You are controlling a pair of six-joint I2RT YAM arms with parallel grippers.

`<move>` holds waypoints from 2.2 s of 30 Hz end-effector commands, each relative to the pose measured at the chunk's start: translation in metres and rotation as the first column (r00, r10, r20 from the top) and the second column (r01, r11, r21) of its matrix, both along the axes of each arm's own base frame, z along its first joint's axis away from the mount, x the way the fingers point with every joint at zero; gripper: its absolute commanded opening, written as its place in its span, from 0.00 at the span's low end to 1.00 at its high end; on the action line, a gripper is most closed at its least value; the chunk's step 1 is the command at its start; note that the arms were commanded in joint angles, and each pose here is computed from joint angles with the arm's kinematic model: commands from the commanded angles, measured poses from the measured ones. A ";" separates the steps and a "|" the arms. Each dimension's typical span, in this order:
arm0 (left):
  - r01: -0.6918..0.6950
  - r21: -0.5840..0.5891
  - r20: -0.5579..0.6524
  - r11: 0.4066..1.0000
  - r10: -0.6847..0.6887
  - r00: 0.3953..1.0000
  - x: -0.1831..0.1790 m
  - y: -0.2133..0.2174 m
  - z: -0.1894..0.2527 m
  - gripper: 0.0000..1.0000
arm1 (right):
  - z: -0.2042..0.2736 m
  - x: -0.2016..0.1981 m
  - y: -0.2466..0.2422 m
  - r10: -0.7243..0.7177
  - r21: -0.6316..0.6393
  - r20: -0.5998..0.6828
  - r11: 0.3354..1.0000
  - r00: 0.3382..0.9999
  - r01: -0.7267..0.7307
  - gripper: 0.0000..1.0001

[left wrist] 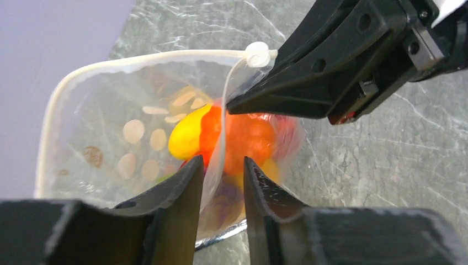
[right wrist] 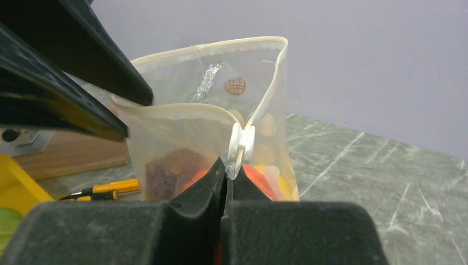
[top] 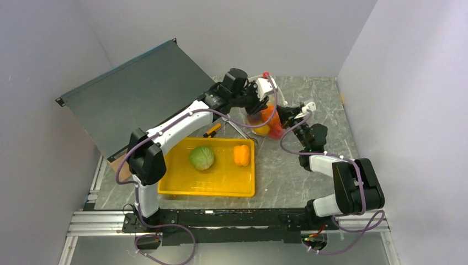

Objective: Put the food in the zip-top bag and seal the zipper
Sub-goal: Zip the zipper food storage bag at the center of the board.

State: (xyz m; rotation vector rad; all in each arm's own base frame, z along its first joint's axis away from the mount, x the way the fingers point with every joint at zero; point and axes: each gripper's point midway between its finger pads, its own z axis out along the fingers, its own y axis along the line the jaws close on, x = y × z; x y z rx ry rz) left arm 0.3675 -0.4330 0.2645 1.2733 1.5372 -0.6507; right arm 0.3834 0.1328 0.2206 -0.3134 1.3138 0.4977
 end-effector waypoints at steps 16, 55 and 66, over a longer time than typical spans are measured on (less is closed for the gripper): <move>0.287 -0.067 0.239 0.955 -0.264 0.934 -0.029 -0.001 0.112 0.76 | 0.046 -0.026 0.047 0.528 -0.114 -0.129 0.833 0.839 -0.542 0.00; 0.401 -0.004 0.160 0.916 -0.396 0.904 -0.022 -0.013 0.053 0.09 | 0.040 -0.030 0.044 0.542 -0.108 -0.125 0.825 0.831 -0.555 0.00; 0.261 0.014 0.174 0.965 -0.260 0.950 0.008 0.001 0.048 0.00 | 0.056 -0.030 0.023 0.462 0.061 0.003 0.885 0.887 -0.462 0.00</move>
